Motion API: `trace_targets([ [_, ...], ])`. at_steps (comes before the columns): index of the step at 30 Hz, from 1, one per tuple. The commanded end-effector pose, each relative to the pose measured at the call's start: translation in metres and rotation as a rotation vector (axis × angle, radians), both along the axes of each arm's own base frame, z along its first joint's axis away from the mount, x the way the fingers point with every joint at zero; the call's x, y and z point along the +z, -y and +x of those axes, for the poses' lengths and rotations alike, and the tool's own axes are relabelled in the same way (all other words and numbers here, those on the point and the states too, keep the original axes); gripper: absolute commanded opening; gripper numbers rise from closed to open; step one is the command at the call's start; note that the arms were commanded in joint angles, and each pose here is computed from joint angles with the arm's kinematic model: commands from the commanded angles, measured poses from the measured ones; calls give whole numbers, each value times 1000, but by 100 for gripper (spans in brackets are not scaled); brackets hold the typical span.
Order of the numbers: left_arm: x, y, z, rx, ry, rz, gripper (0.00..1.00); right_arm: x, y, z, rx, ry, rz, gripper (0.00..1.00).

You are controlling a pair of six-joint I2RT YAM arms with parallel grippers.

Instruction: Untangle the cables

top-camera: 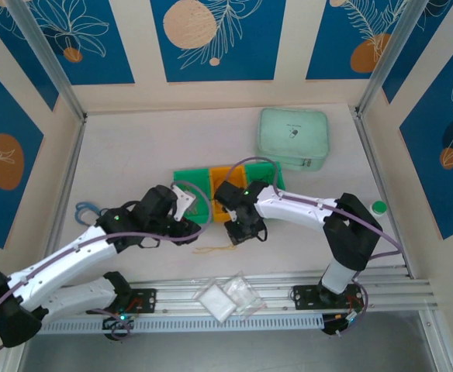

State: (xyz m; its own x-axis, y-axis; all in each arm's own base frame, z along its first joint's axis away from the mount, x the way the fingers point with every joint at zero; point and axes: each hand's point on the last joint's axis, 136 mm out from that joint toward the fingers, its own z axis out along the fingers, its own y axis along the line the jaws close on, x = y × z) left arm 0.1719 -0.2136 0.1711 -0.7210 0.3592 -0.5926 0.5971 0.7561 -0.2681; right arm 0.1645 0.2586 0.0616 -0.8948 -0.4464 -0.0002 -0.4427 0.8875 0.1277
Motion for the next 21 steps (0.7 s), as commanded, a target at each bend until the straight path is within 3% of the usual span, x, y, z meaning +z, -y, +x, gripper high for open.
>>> trace_targets([
  [1, 3, -18, -2, 51, 19, 36, 48, 0, -7, -7, -49, -30, -3, 26],
  [21, 0, -25, -6, 53, 31, 45, 48, -27, -15, -13, -153, -100, 1, 26],
])
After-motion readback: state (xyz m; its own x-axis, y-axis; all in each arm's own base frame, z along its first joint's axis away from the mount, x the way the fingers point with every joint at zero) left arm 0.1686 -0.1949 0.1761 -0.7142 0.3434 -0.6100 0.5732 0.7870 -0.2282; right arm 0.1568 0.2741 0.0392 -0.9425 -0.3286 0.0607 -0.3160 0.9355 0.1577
